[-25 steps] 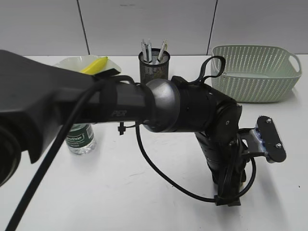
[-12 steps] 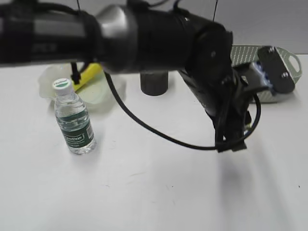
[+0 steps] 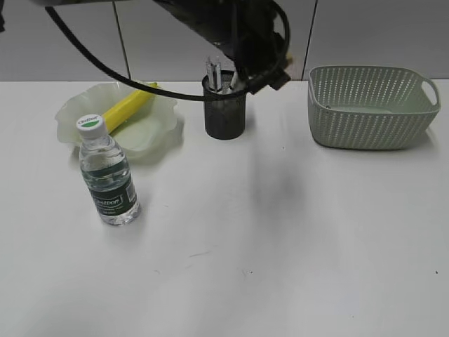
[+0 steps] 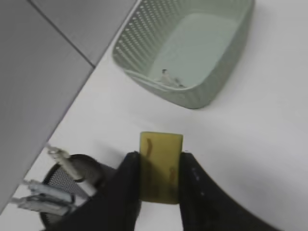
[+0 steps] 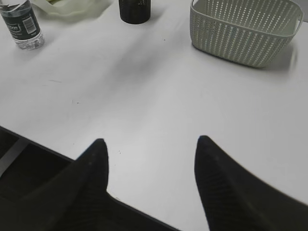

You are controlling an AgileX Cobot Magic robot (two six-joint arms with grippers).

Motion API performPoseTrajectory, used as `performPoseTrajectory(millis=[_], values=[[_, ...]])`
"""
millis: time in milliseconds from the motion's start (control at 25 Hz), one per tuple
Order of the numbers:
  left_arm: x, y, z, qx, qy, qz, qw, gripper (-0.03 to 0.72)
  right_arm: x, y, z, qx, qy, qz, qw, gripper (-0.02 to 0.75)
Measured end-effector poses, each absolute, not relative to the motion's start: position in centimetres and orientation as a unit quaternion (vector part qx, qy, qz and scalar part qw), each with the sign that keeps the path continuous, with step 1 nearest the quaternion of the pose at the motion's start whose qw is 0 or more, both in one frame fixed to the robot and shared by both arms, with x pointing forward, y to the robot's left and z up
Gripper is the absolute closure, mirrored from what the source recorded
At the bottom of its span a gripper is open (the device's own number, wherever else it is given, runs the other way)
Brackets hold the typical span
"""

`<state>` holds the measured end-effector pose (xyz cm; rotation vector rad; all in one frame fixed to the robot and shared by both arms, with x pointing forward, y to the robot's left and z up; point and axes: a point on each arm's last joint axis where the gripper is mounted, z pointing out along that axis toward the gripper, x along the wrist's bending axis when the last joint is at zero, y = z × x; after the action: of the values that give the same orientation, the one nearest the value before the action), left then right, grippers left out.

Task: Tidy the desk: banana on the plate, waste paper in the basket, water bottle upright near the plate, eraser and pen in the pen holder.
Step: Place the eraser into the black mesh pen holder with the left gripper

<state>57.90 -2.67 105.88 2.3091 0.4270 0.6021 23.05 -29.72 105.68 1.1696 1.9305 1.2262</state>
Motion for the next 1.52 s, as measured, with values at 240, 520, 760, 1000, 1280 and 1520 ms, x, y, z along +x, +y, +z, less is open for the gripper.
performPoseTrajectory(millis=[240,520,760,1000,1280,1520], values=[[62.2,1.0,106.3,0.855,0.213,0.287,0.376,0.504,23.0,-29.7,105.7,0.437,0.721,0.458,0.283,0.281],[65.6,3.4,104.0,0.830,0.271,0.294,0.389,0.504,23.0,-29.7,105.7,0.437,0.721,0.458,0.282,0.281],[66.9,3.1,100.7,0.825,0.288,0.288,0.391,0.504,23.0,-29.7,105.7,0.437,0.721,0.458,0.282,0.281],[67.8,2.7,97.9,0.823,0.291,0.294,0.390,0.504,23.0,-29.7,105.7,0.437,0.721,0.458,0.282,0.281],[68.1,2.5,96.5,0.824,0.292,0.294,0.387,0.504,23.0,-29.7,105.7,0.437,0.721,0.458,0.282,0.281],[68.4,3.0,96.5,0.821,0.296,0.297,0.387,0.498,23.1,-29.7,105.7,0.437,0.721,0.458,0.283,0.281]])
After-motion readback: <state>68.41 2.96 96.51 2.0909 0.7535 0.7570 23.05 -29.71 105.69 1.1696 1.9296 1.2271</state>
